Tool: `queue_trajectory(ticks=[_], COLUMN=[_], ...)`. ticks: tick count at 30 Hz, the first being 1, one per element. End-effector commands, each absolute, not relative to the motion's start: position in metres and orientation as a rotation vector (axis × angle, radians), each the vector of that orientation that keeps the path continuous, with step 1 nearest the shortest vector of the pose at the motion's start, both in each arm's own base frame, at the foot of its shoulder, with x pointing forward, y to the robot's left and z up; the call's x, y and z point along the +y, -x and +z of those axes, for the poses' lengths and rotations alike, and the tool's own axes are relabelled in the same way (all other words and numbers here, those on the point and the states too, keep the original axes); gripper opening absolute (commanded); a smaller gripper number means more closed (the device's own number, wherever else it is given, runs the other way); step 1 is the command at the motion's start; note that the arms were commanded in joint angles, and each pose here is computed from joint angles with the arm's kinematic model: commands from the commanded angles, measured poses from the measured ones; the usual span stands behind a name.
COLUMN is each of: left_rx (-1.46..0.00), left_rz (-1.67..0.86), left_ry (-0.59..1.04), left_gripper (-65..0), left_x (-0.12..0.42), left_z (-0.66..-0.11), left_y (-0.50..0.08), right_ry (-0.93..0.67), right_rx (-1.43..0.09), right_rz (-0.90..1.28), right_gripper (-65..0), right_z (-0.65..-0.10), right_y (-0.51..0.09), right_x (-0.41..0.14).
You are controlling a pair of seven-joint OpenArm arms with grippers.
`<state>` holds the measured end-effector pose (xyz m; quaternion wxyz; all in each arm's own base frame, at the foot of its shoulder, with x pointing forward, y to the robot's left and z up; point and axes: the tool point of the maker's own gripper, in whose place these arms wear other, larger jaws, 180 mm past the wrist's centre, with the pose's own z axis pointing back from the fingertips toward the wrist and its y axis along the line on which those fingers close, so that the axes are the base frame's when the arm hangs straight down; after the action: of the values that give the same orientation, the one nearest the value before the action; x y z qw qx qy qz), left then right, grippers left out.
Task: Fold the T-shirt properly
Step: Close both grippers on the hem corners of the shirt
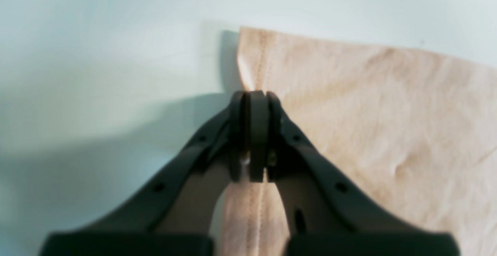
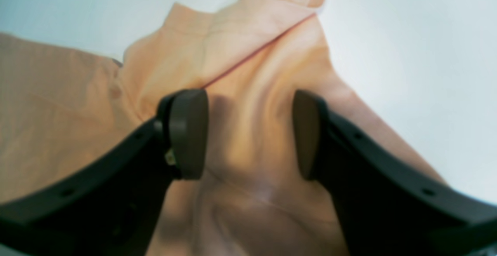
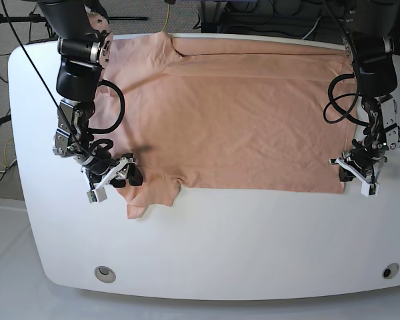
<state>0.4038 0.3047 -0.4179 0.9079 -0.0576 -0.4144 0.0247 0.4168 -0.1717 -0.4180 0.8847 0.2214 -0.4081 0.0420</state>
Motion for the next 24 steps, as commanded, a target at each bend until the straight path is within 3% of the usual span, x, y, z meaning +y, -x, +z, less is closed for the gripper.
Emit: queue_trajectory(ticks=[1, 10, 12, 14, 18, 24], left_rx=[-0.863, -0.86, -0.86, -0.858, -0.861, -0.857], left_rz=[0.042, 0.045, 0.037, 0.037, 0.039, 0.044], left_ry=[0.096, 0.098, 0.101, 0.1, 0.101, 0.103], left_gripper=[-65.0, -65.0, -65.0, -65.0, -65.0, -65.0], left_x=[0.314, 0.313, 0.312, 0.312, 0.312, 0.311], left_z=[-0.408, -0.41, -0.411, -0.412, -0.411, -0.413], left_y=[-0.408, -0.407, -0.406, -0.405, -0.405, -0.404], right_ry=[-0.452, -0.459, -0.456, -0.459, -0.461, -0.473], right_rx=[-0.864, -0.864, -0.887, -0.895, -0.918, -1.013], right_rz=[0.099, 0.099, 0.097, 0.095, 0.091, 0.074], right_gripper=[-31.9, -37.4, -47.7, -53.0, -54.0, -47.7], right_z=[-0.409, -0.408, -0.403, -0.401, -0.395, -0.37], right_y=[-0.424, -0.425, -0.429, -0.431, -0.436, -0.457], right_x=[-0.174, -0.171, -0.173, -0.173, -0.173, -0.175])
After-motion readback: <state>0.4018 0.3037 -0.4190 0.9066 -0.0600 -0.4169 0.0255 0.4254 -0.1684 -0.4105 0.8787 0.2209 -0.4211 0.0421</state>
